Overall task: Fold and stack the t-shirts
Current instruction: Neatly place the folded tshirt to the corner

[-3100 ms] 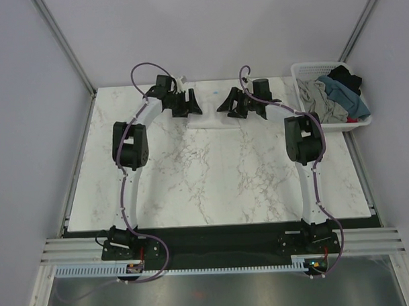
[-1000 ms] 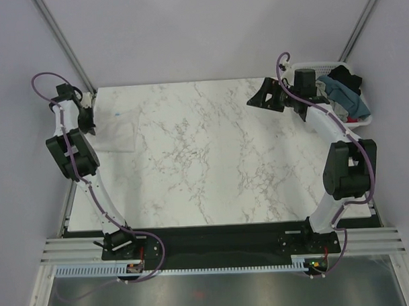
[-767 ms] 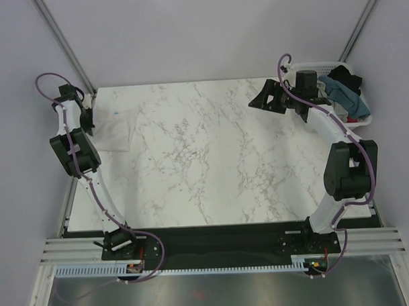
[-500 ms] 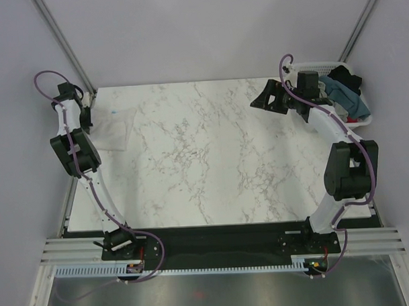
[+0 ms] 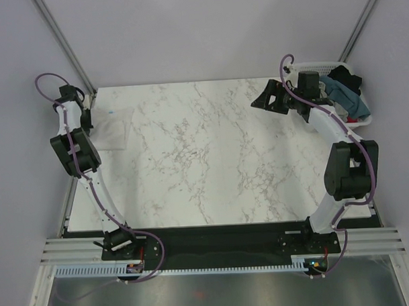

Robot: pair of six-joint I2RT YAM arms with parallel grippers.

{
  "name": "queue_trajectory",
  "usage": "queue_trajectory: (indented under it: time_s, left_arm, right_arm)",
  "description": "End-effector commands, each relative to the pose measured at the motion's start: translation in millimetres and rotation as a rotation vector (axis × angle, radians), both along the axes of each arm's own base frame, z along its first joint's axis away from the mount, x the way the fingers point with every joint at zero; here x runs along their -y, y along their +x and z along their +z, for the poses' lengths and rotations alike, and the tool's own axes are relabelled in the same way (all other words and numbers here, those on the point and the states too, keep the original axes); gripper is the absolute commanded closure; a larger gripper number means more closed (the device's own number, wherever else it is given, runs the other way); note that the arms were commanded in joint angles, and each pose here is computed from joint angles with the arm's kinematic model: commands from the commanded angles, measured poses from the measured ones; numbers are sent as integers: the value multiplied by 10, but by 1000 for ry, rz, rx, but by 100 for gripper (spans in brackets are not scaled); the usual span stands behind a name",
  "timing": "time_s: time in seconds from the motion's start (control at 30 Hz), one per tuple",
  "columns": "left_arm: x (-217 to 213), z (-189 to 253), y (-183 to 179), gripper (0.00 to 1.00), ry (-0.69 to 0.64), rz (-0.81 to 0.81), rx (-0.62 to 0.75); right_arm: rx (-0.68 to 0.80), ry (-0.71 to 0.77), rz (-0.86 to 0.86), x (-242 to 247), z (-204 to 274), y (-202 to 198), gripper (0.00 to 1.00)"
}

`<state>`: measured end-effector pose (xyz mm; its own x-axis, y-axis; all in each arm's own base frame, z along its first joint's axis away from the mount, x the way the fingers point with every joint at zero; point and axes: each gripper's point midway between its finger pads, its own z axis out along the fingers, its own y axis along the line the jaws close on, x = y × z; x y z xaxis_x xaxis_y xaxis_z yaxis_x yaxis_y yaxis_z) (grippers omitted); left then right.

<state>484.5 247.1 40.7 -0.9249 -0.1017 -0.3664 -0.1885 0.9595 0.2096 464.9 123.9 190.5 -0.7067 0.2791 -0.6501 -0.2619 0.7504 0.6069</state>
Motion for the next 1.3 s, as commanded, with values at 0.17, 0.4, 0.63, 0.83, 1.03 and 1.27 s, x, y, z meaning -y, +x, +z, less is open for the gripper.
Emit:
queue_trajectory:
  time_s: [0.17,0.4,0.63,0.83,1.03,1.27]
  left_arm:
    - [-76,181,21,81,33,58,54]
    - [225,749,192,21,-73,19,249]
    - [1030,1810,378,17,-84,-149,492]
    - [1912,1668,433,18,-202,-356,461]
    - [2367,1174,372,23,-495,-352,368]
    - [2540,778,489,24,-630,-356,306]
  right_arm:
    - [58,-8,-12,68,185,-46,8]
    - [67,-6,-37,194,239,-91,8]
    - [111,-101,-97,400,313,-161,5]
    - [100,-89,-124,529,315,-292,5]
    - [100,-74,-185,757,389,-395,5]
    - [55,-58,-245,966,242,-507,5]
